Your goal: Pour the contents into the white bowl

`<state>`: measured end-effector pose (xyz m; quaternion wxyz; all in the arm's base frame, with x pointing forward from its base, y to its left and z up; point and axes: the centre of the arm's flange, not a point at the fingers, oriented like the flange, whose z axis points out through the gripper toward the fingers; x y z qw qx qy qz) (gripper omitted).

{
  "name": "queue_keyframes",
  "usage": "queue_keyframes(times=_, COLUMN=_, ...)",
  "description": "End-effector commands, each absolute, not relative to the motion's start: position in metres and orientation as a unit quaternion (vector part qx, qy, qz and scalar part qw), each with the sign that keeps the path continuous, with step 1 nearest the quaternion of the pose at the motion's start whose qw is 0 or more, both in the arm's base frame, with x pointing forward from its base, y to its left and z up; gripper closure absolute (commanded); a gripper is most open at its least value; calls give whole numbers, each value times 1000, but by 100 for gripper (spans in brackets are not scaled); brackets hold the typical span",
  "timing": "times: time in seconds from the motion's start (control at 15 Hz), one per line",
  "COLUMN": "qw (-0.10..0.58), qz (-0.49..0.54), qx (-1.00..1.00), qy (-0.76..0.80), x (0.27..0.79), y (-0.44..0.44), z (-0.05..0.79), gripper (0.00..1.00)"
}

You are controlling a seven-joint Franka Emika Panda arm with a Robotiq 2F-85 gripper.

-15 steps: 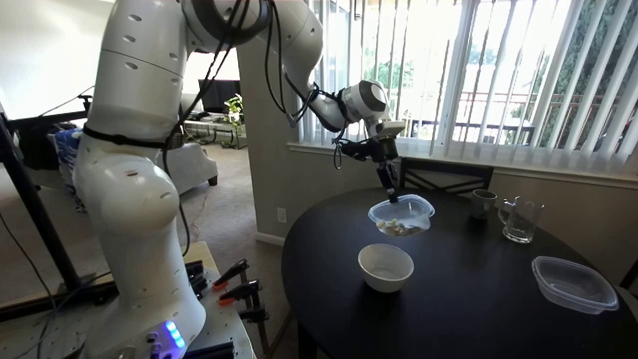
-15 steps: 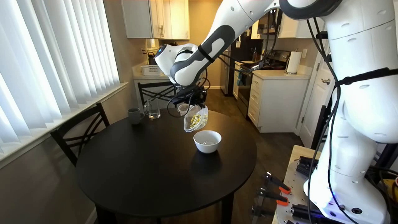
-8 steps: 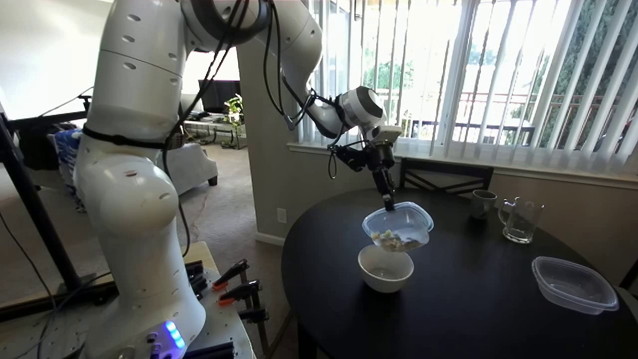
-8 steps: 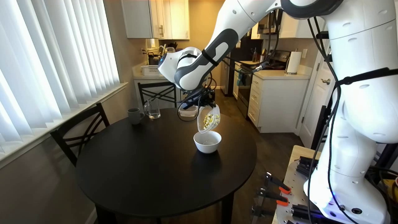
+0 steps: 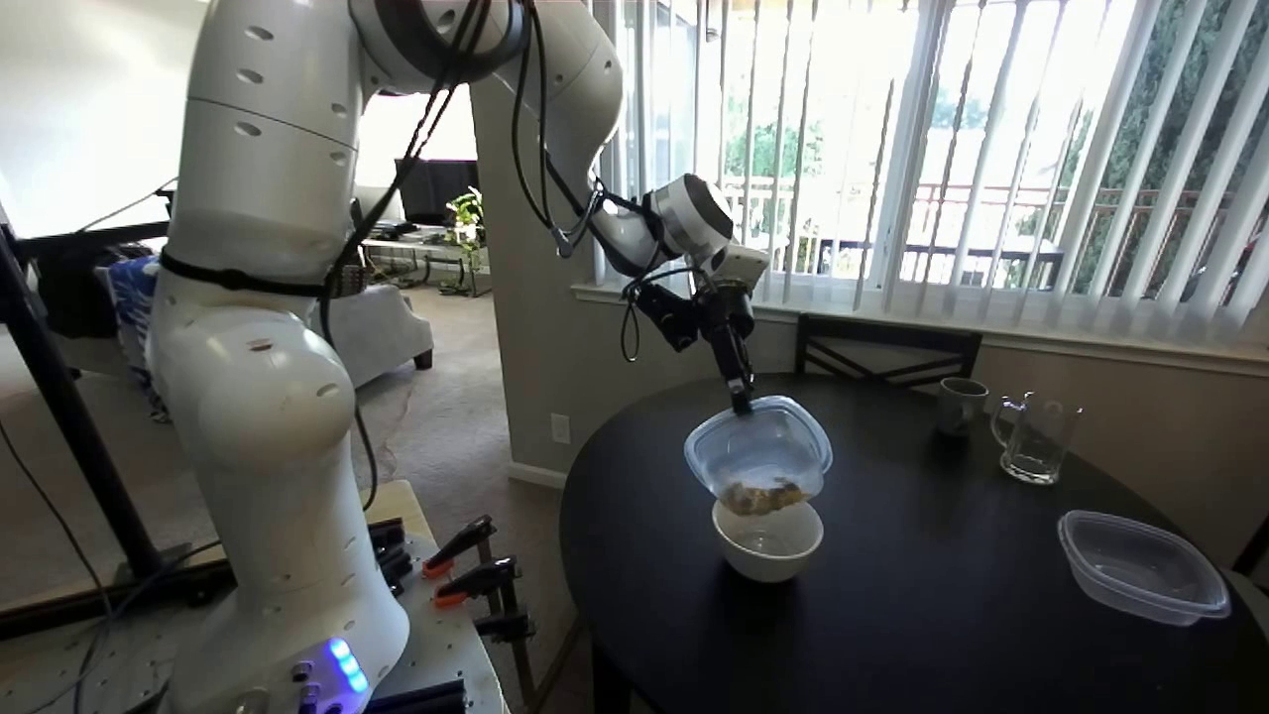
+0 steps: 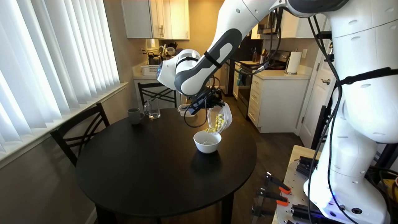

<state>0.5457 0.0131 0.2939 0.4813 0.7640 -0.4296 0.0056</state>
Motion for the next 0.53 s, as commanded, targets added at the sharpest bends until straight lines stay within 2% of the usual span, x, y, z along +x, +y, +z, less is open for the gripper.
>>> queue_keyframes(times=0.0, qw=509, qz=-1, qx=754, qy=-414, x=531, y=14, z=290, gripper=96)
queue_keyframes(times=0.47, qw=513, qz=-2, qx=758, qy=-403, x=533, y=19, z=282, gripper=96)
